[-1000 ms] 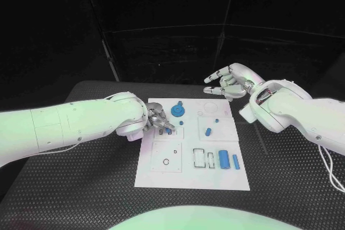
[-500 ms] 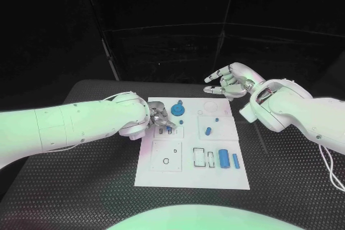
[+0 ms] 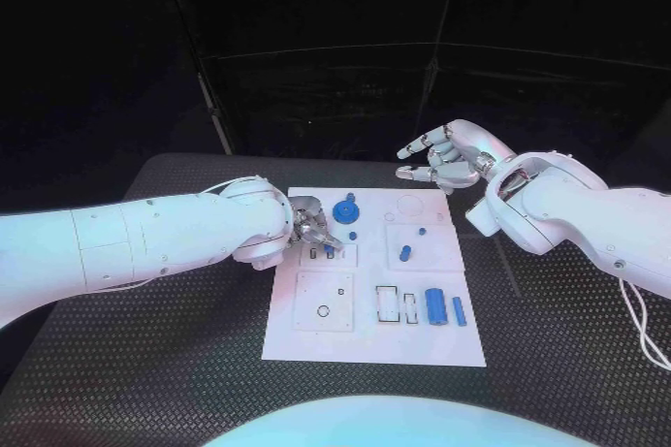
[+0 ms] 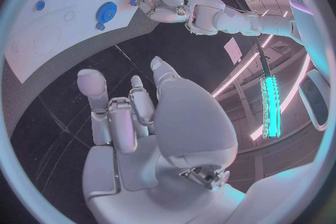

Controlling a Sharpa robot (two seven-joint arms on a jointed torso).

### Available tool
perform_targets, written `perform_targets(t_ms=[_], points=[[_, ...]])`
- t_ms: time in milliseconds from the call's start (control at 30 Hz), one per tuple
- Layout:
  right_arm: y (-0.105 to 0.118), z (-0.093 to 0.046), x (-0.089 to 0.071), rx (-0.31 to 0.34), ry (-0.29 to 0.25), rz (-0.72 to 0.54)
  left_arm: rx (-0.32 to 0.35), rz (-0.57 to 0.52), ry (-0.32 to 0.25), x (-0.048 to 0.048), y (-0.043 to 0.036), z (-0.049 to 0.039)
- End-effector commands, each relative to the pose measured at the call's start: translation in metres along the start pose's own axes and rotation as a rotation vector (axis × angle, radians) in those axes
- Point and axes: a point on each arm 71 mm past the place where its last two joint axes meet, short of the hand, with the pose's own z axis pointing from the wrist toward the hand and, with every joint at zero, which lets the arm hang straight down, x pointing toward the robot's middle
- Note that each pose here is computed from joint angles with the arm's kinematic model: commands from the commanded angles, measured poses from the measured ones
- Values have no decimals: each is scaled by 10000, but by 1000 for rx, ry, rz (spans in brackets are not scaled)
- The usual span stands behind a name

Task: Assemble the parts on the task board

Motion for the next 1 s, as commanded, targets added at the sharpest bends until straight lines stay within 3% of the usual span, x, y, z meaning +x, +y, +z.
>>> perform_targets(t_ms=[33,500,1000], points=[[19,5,0,-10,2,3,-2,18,9,-2,-5,7],[24,11,8,-11,6,4,-6,35,37,34,-31,56],[27,15,14,-11,9,5,-5,51,67,76,-33,43]])
